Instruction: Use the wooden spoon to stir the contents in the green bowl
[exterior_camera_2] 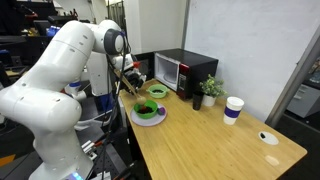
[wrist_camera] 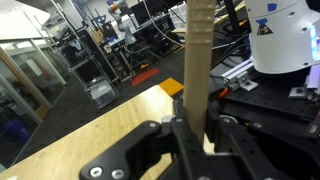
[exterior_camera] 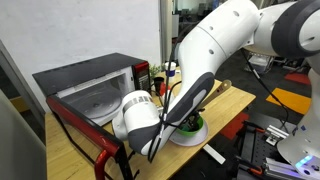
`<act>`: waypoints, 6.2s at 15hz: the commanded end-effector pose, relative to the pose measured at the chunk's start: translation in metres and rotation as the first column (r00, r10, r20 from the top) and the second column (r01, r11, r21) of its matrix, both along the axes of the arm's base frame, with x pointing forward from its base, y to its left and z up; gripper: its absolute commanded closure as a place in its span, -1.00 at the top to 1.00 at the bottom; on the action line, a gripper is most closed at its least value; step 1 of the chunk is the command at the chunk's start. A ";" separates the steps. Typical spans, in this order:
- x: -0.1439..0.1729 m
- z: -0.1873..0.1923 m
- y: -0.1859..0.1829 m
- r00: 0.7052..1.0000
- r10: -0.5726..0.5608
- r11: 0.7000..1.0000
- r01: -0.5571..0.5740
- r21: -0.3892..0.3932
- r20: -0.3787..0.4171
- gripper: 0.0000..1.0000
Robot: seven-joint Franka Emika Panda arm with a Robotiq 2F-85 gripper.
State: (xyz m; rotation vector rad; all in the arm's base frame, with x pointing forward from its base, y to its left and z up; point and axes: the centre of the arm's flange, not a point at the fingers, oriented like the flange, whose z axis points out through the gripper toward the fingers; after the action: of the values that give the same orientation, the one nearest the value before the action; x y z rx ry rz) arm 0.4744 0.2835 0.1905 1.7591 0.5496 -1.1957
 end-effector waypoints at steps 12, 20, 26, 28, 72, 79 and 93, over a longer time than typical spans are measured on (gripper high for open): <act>-0.023 0.073 -0.064 0.990 0.047 0.997 -0.055 0.053 0.131 -0.89; -0.040 0.091 -0.152 0.925 0.243 0.954 -0.282 0.101 0.293 -0.89; -0.047 0.093 -0.206 0.816 0.404 0.856 -0.497 0.144 0.413 -0.89; -0.050 0.090 -0.219 0.784 0.429 0.821 -0.545 0.167 0.449 -0.89; -0.064 0.130 -0.366 0.297 -0.658 0.437 -0.597 0.672 0.692 -0.89; -0.062 0.181 -0.404 0.223 -0.779 0.407 -0.530 0.744 0.586 -0.89; -0.008 0.123 -0.453 0.254 -0.846 0.367 -0.362 0.857 0.469 -0.89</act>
State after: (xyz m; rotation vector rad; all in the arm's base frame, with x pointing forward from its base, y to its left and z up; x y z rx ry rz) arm 0.4311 -0.1579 0.3406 3.2449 -0.0675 0.5826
